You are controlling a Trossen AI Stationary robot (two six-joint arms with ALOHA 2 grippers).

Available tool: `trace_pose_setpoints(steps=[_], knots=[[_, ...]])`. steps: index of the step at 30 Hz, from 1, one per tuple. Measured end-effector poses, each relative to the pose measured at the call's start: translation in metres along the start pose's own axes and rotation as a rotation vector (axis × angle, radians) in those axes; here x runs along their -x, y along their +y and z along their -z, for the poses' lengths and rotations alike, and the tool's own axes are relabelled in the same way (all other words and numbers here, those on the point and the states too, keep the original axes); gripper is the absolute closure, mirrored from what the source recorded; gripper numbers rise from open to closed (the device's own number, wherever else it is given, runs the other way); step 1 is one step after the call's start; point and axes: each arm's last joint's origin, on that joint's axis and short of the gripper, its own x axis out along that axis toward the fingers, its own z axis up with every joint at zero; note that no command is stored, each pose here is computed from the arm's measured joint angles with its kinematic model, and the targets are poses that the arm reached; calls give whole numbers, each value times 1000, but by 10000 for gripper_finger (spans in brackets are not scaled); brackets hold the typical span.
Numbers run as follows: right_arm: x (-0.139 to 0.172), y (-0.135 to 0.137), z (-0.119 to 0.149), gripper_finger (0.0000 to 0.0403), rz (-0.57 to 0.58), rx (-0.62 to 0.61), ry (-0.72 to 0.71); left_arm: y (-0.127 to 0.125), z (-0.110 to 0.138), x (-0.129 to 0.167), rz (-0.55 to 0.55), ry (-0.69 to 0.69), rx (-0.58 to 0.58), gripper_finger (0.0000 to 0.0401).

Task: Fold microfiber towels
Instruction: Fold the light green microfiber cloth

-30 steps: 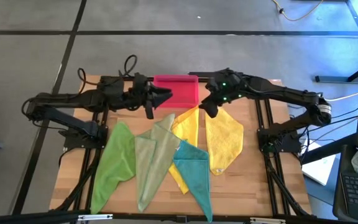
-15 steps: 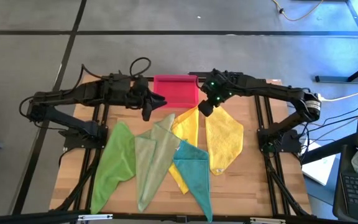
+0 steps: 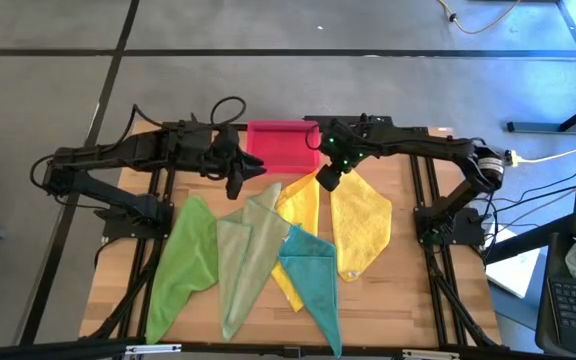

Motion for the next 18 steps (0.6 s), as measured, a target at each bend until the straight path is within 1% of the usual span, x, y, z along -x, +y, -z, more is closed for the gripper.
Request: trace_pose_setpoints(steps=[5, 9, 13, 16, 18], knots=[[-8, 0, 2, 221, -38, -6, 66, 0, 0, 0, -3, -2, 3, 286], [-5, -2, 9, 221, -21, 8, 119, 2, 1, -1, -46, -14, -6, 286], [6, -2, 14, 221, -11, 33, 137, 8, 12, -11, -87, 30, -25, 287], [15, -1, 16, 221, -18, 37, 114, 12, 21, -19, -105, 63, 10, 287], [20, 1, 17, 221, -24, 43, 97, 16, 30, -24, -129, 108, 24, 287]])
